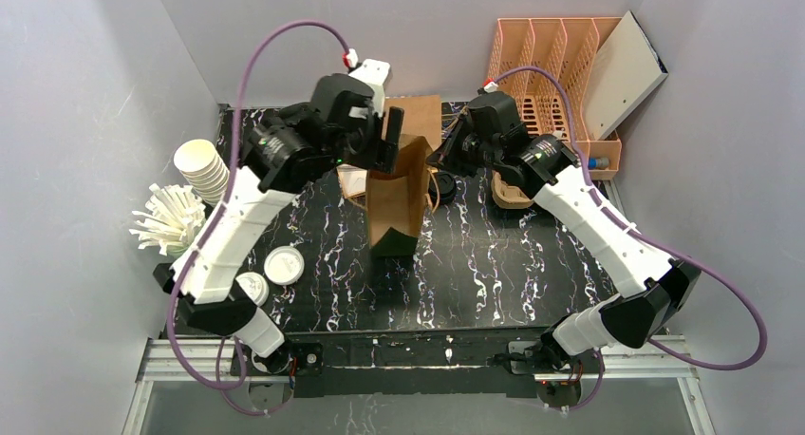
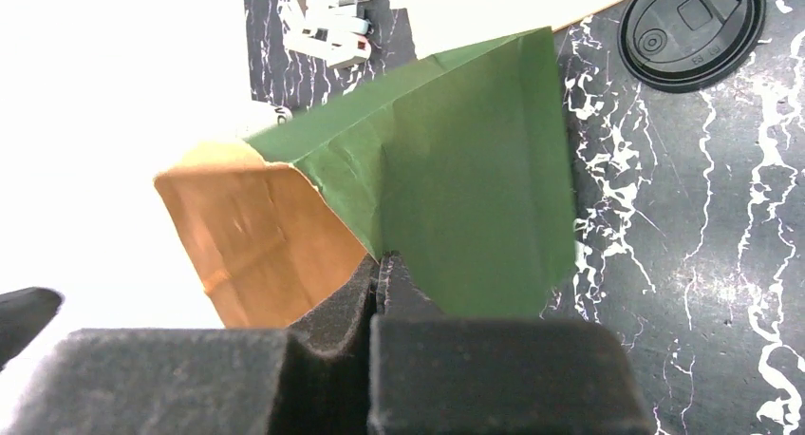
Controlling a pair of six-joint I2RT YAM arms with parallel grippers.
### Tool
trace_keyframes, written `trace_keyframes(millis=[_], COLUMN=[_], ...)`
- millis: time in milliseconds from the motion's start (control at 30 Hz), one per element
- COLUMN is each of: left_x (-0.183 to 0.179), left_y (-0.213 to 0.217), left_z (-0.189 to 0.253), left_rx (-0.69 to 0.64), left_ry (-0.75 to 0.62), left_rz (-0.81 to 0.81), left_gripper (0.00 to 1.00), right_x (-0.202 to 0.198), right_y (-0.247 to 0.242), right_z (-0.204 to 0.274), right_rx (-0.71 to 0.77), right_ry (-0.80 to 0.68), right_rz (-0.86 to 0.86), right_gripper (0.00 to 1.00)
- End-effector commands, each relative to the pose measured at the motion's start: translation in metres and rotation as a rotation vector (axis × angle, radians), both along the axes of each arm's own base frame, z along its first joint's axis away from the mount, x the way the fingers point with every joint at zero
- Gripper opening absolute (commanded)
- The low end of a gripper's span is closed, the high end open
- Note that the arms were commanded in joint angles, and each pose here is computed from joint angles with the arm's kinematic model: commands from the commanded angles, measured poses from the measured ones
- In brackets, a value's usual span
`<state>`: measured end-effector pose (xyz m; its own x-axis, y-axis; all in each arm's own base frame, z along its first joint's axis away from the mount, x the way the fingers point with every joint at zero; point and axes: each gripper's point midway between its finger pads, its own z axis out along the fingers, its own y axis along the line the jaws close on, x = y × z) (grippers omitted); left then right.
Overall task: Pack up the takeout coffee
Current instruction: Place the takeout bag at the center of the board.
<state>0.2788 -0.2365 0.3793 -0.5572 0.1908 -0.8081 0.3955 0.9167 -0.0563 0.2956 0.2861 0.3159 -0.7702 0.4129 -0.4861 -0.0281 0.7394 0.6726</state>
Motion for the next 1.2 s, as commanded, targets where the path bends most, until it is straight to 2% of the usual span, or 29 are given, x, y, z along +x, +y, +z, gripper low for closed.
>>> trace_keyframes(millis=[0, 233, 333, 433, 500, 600, 700, 933, 1067, 1167], left_x=[-0.02, -0.024, -0.025, -0.024, -0.02, -0.016, -0.014, -0.017, -0.016, -0.02], left_y=[0.017, 0.049, 0.053, 0.052, 0.05, 0.043, 0.041, 0.046, 0.055, 0.052], left_z=[0.047, 0.039, 0.028, 0.014, 0.006, -0.001, -0.002, 0.002, -0.002, -0.004], left_rx=[-0.109, -0.018, -0.001, 0.036, 0.062, 0.071, 0.07, 0.056, 0.068, 0.02], left_ry=[-0.065, -0.074, -0.064, -0.033, -0.017, -0.003, -0.003, -0.013, -0.025, -0.033], left_rz=[-0.008, 0.09, 0.097, 0.096, 0.101, 0.092, 0.093, 0.104, 0.152, 0.137], left_gripper=[0.67, 0.79, 0.86, 0.88, 0.89, 0.89, 0.9, 0.91, 0.9, 0.87], right_x=[0.006, 0.007, 0.008, 0.008, 0.009, 0.011, 0.012, 0.017, 0.017, 0.016], right_y=[-0.004, -0.005, -0.005, -0.004, -0.003, -0.002, -0.002, 0.0, -0.006, -0.016], right_z=[0.014, 0.008, 0.006, 0.006, 0.005, 0.005, 0.006, 0.033, 0.052, 0.063], right_rx=[0.017, 0.004, 0.001, 0.002, 0.003, -0.002, -0.012, -0.032, -0.05, -0.069], right_ry=[-0.033, -0.02, -0.017, -0.013, -0.01, -0.013, -0.027, -0.127, -0.206, -0.284], right_rz=[-0.035, -0.048, -0.05, -0.05, -0.048, -0.049, -0.04, 0.017, 0.033, 0.026], right_gripper=[0.01, 0.01, 0.01, 0.02, 0.13, 0.37, 0.55, 0.78, 0.82, 0.86])
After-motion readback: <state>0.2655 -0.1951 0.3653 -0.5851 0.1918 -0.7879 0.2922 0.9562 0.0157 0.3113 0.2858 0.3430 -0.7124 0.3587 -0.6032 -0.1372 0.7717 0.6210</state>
